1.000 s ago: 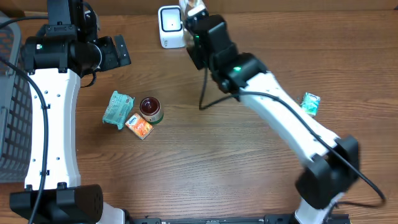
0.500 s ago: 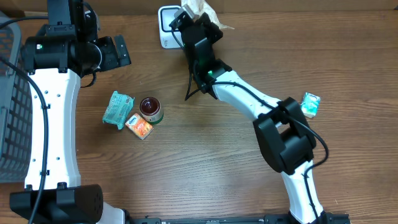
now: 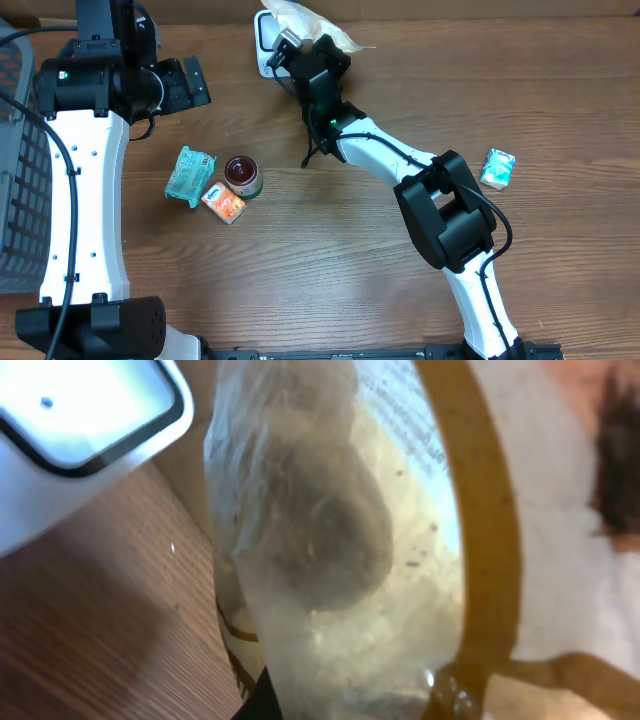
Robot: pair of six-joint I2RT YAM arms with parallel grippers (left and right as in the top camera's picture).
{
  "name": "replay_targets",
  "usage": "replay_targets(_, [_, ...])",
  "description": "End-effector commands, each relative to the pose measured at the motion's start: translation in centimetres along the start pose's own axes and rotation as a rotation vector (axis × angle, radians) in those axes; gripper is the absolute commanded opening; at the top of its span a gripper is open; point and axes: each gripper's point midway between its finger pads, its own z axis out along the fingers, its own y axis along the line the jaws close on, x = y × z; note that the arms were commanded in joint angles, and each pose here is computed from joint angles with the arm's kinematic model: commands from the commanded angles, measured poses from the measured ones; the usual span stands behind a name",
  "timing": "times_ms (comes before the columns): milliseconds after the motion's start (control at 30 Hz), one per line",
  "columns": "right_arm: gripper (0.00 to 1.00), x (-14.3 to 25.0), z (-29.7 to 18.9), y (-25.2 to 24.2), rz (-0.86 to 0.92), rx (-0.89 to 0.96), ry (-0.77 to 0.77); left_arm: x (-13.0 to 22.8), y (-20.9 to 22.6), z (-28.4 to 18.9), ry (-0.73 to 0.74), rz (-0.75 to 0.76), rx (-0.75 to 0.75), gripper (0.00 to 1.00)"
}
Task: Scan the item barcode
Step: 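Hold the bag's label over the scanner with the right gripper, then carry the bag right and lower it onto the table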
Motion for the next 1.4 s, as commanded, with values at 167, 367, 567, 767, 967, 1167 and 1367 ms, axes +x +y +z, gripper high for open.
replay_targets(167, [0.04, -1.0, 0.1, -1.2, -0.159, 0.005, -0.046, 0.0, 0.3, 0.3, 0.005, 0.008, -0.01, 1.0])
replay_targets(367, [0.04, -1.1, 0.1, -1.1, -0.159, 0.001, -0.052, 0.0, 0.3, 0.3, 0.005, 0.008, -0.01, 1.0])
replay_targets(567, [0.04, -1.1, 0.0, -2.2, -0.102, 0.05, -0.031, 0.0, 0.3, 0.3, 0.005, 0.008, -0.01, 1.0])
replay_targets(767, [0.04, -2.2, -1.4, -5.6, 0.079, 0.057, -0.061, 0.0, 0.3, 0.3, 0.005, 0.008, -0.01, 1.0])
replay_targets(967, [0.04, -2.8, -6.3, -11.2, 0.32, -0.149, -0.12, 0.0, 0.3, 0.3, 0.005, 0.008, -0.01, 0.99])
replay_targets(1167, [0.04, -3.1, -13.8, -14.2, 0.676, -0.527, -0.195, 0.0, 0.3, 0.3, 0.005, 0.008, -0.01, 1.0])
replay_targets(1367, [0.04, 2.9, -18.9, -14.7, 0.961, -0.789, 0.053, 0.0, 0.3, 0.3, 0.005, 0.008, -0.01, 1.0])
